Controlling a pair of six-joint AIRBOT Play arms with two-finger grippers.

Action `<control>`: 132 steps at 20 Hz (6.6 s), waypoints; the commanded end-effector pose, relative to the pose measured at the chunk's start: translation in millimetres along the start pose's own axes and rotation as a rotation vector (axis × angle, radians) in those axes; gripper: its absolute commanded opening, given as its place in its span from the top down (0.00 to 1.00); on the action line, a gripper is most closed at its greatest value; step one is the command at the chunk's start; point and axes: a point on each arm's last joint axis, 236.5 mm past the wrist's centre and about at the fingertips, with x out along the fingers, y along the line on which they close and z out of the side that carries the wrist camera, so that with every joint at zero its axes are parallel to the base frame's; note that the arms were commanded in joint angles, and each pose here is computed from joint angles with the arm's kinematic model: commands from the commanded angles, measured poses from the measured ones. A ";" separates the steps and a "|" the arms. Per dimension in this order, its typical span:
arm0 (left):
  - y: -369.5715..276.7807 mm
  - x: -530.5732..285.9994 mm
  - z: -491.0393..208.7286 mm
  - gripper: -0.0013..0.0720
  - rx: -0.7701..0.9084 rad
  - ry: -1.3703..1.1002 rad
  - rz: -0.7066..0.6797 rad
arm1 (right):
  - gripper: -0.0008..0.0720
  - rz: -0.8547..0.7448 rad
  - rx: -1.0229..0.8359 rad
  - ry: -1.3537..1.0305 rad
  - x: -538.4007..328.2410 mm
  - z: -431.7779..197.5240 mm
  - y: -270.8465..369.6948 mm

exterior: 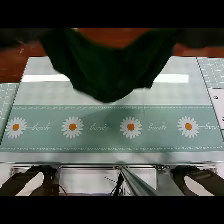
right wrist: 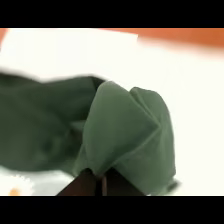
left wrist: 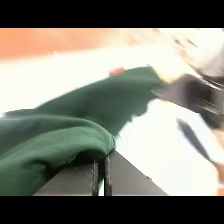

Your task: Fold the shirts.

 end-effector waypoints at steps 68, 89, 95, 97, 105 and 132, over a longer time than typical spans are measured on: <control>86.1 63.5 -467.3 0.08 -0.943 0.651 0.264 | 0.13 -0.292 0.985 0.251 19.8 -365.6 -186.9; 81.1 92.8 -435.1 0.94 -0.847 0.636 0.145 | 0.41 -0.091 1.024 0.222 117.4 -339.7 -188.1; 97.4 94.6 -246.9 0.94 -0.842 0.241 -0.112 | 0.96 0.038 0.792 0.100 101.7 -174.3 -177.2; 88.0 78.6 -115.2 0.94 -0.666 0.000 -0.201 | 0.96 0.050 0.579 -0.025 68.9 -70.2 -151.5; -60.8 -82.8 121.4 0.94 0.390 -0.212 0.348 | 0.96 -0.142 -0.021 -0.299 -147.9 65.1 5.8; 213.7 -34.8 -114.1 0.94 -0.069 0.388 0.666 | 0.96 -0.001 0.336 0.324 103.5 -130.0 -110.3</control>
